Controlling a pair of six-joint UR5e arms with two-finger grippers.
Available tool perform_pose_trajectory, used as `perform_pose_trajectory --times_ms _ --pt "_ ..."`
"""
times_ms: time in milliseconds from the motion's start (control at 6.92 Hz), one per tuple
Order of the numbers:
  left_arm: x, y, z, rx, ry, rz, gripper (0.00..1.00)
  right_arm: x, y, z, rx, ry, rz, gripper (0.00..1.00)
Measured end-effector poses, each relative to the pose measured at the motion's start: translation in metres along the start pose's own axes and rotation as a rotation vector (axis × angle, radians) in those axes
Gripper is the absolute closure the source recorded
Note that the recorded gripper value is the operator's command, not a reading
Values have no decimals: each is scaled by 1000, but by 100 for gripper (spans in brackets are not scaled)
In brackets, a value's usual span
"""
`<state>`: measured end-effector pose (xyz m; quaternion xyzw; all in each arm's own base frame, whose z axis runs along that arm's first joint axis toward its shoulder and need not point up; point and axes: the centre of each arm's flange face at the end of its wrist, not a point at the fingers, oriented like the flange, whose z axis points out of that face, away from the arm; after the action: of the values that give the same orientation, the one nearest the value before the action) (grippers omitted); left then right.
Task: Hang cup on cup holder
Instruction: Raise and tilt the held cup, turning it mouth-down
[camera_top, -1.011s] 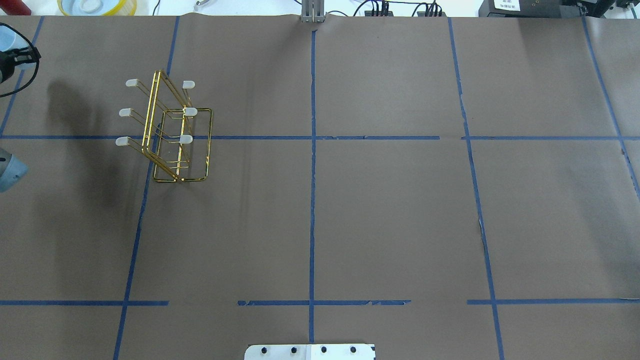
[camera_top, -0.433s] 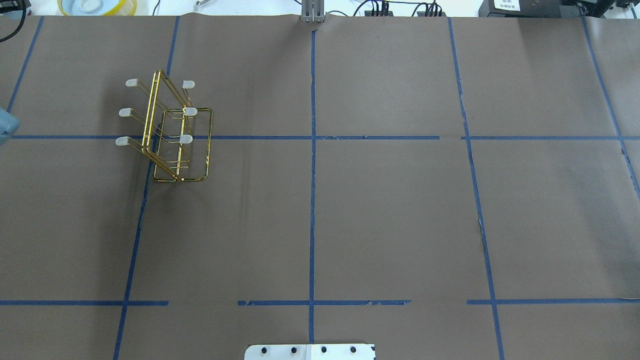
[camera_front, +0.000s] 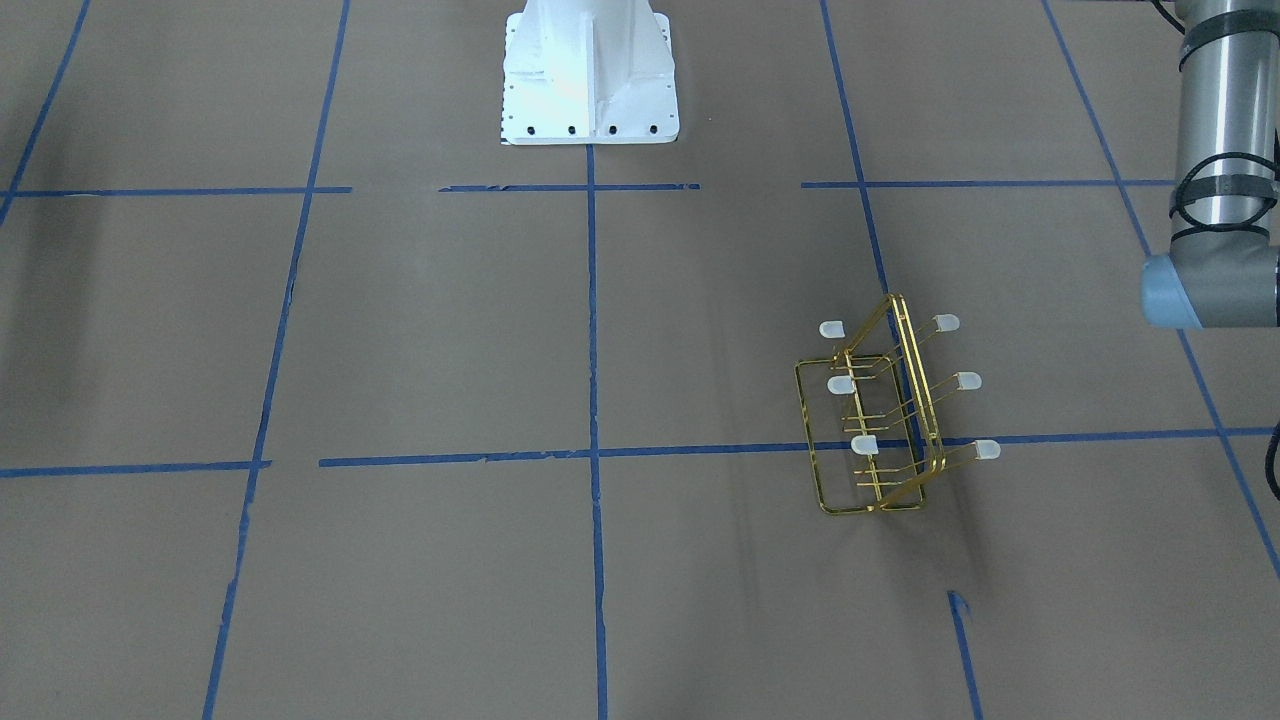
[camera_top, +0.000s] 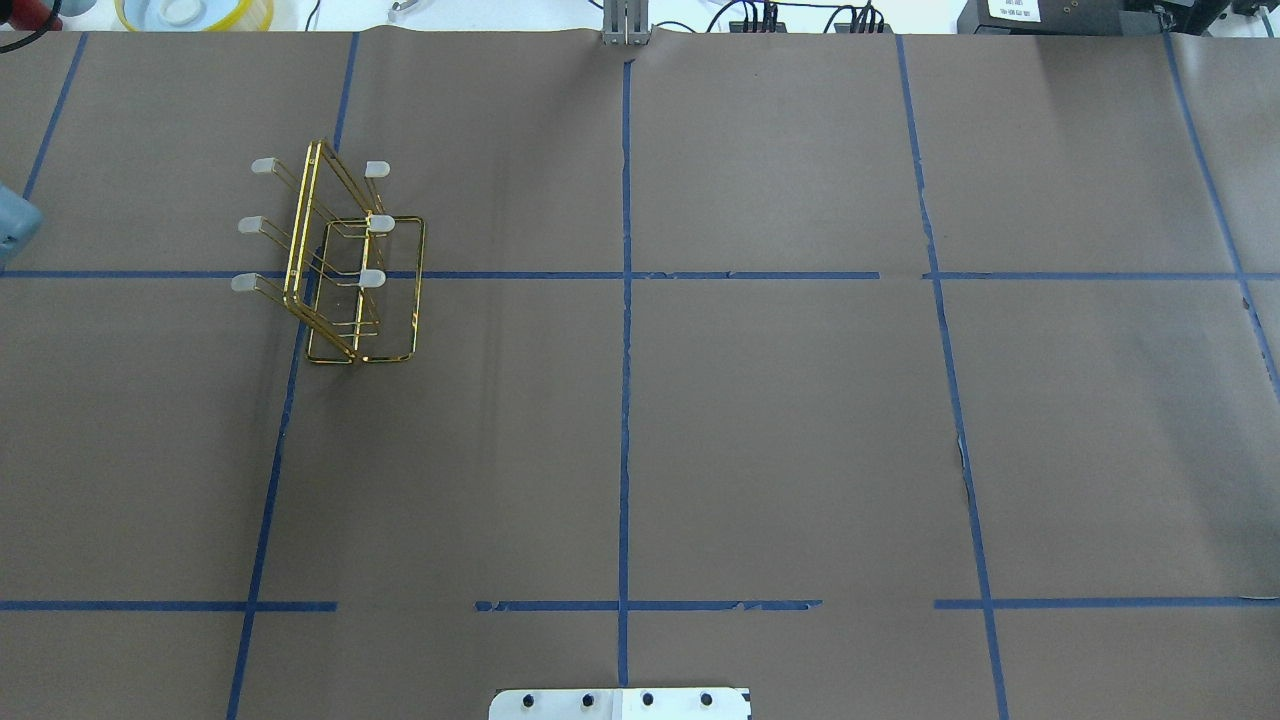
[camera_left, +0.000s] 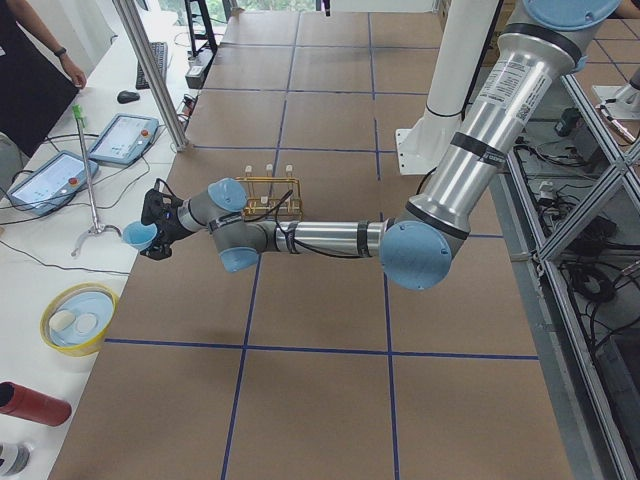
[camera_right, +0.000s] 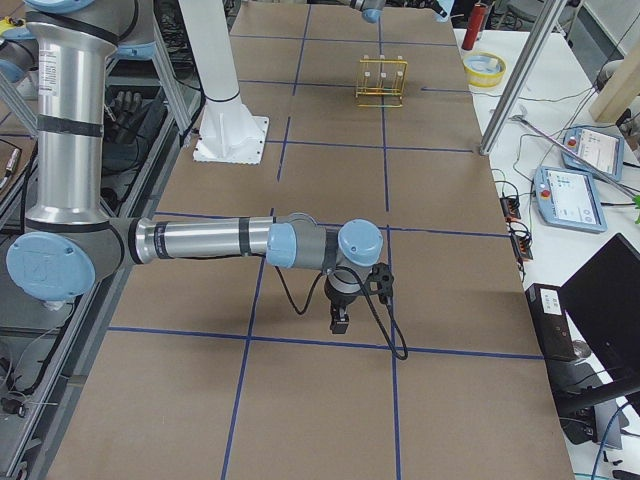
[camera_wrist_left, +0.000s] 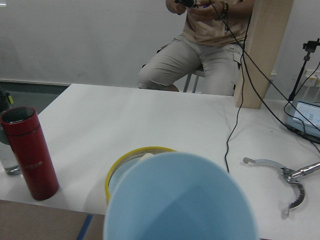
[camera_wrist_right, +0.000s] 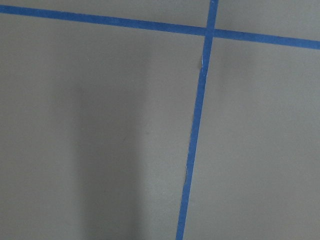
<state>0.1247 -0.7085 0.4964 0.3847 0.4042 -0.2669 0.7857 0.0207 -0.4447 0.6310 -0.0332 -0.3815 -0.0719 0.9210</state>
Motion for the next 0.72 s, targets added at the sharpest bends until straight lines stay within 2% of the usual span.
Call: perform_pose_trajectory --times_ms 433,722 --pt "57 -13 -38 -83 190 -308 98 0 0 0 0 0 0 0" --pt "67 -14 -60 -99 321 -543 98 0 0 0 0 0 0 0"
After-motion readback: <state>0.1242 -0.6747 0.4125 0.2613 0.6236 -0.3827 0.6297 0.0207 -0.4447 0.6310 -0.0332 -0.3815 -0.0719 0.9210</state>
